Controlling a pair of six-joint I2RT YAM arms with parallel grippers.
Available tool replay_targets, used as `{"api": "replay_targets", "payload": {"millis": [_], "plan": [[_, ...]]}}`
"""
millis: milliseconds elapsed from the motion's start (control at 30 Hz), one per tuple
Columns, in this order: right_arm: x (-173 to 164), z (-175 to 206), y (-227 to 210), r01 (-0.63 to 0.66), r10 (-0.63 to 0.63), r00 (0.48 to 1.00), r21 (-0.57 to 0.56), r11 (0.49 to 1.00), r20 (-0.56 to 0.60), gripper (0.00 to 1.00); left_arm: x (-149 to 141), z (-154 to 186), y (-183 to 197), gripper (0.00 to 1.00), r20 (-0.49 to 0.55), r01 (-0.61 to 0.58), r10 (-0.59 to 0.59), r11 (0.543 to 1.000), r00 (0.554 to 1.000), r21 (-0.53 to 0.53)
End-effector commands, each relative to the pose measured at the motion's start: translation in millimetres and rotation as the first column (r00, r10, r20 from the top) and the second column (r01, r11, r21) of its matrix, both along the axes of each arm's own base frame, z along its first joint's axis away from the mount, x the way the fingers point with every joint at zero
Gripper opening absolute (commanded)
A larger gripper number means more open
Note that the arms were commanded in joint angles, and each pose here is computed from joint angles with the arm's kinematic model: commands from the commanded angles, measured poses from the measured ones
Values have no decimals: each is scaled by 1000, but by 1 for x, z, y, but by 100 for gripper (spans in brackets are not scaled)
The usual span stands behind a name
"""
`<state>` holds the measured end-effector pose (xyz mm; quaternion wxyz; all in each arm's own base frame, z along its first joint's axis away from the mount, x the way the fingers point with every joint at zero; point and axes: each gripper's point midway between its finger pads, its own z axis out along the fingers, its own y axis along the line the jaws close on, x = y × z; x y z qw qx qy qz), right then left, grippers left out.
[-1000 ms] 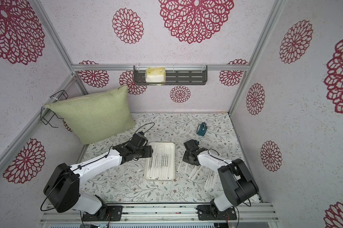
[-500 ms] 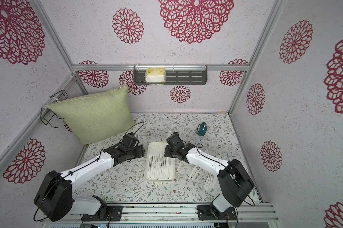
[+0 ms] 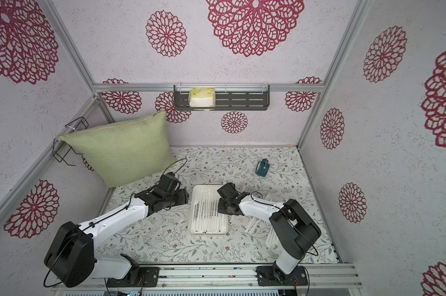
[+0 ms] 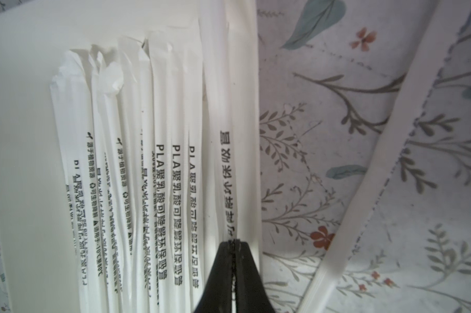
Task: Put the straws into the storage box
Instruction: Place the straw in the storage box, then pick up the straw from the center of the board.
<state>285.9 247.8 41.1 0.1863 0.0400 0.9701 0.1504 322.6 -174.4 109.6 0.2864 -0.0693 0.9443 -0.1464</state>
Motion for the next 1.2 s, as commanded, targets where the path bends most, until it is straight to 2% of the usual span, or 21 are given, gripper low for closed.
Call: {"api": "replay_targets", "payload": {"millis": [0, 200, 500, 700, 767, 867, 1067, 1167], "plan": [[0, -6, -3, 18, -18, 1000, -10, 1000, -20, 12, 5, 5, -1, 65, 21, -2, 3, 1000, 1000, -14], [-2, -1, -4, 6, -7, 1000, -29, 1000, -23, 16, 5, 6, 0, 64, 25, -4, 4, 1000, 1000, -12], [-12, 15, 1, -15, 14, 1000, -25, 1000, -28, 16, 6, 8, -1, 64, 32, -4, 4, 1000, 999, -18], [-18, 3, -4, -9, 6, 998, -53, 999, -56, 16, 6, 6, -2, 64, 31, -3, 4, 1000, 1000, -23], [-15, 3, -4, -10, 7, 999, -63, 998, -51, 19, 6, 7, -2, 64, 35, -4, 5, 1000, 999, -23], [-9, 17, -1, -16, 15, 1000, -79, 997, -16, 27, 6, 8, -1, 64, 36, -1, 2, 1000, 999, -18], [1, 52, -2, -5, 9, 999, -76, 997, 46, 29, 9, 10, -2, 64, 42, 1, 0, 1000, 999, -17], [9, 64, -18, 47, -41, 996, -79, 996, 79, 30, 10, 13, -2, 64, 47, 1, 0, 1000, 999, -15]]}}
